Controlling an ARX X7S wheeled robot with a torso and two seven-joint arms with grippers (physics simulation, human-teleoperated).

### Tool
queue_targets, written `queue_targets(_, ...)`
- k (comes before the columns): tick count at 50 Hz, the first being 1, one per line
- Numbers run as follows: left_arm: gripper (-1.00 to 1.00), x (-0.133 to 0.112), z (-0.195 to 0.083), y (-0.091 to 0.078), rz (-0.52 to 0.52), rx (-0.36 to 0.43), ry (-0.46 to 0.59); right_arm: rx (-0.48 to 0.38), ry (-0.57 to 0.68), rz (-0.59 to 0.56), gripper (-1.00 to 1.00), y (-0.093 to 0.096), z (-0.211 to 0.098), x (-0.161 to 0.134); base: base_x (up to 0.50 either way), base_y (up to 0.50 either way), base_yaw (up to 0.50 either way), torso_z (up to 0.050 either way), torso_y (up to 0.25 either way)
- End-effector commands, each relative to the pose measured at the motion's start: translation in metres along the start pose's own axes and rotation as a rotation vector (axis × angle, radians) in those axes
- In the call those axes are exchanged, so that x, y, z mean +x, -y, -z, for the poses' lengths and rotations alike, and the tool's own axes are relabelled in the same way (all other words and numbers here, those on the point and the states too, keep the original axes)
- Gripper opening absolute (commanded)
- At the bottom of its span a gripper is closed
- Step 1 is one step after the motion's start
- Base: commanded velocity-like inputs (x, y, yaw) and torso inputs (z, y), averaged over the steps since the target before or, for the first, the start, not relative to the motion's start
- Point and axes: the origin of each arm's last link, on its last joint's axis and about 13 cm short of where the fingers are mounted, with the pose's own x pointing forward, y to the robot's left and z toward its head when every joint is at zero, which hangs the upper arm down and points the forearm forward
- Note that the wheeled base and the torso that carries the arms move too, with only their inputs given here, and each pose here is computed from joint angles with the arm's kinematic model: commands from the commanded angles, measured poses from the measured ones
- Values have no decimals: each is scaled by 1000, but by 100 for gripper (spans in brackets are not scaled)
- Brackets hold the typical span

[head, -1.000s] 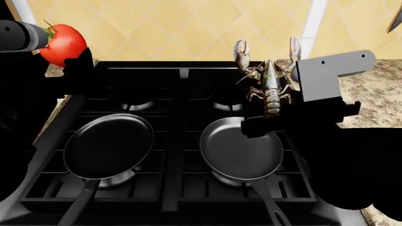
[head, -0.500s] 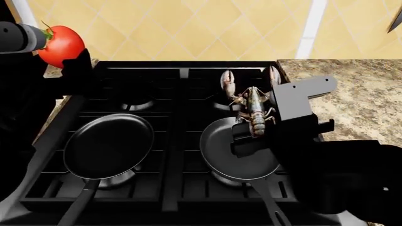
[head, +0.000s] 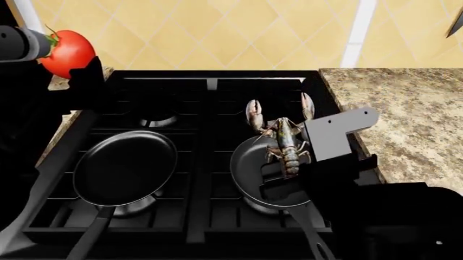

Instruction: Place both pans onto different burners. Then place the tomato and the lobster on different pans.

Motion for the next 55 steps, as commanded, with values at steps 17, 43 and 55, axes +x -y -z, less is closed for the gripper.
queue_targets(17,-100,0,0,-1,-9,-16,2,-11,-20,-22,100,-1,4,2,0,0,0,0,0)
queue_targets(43,-100,1,8,0,-3,-6,-23,13,265,42,100,14,-60,-51,0,0,0,0,0)
queue_targets(55,-100,9,39,8,33,60,-142,50,409,120,100,28,-75,-81,0,0,0,0,0)
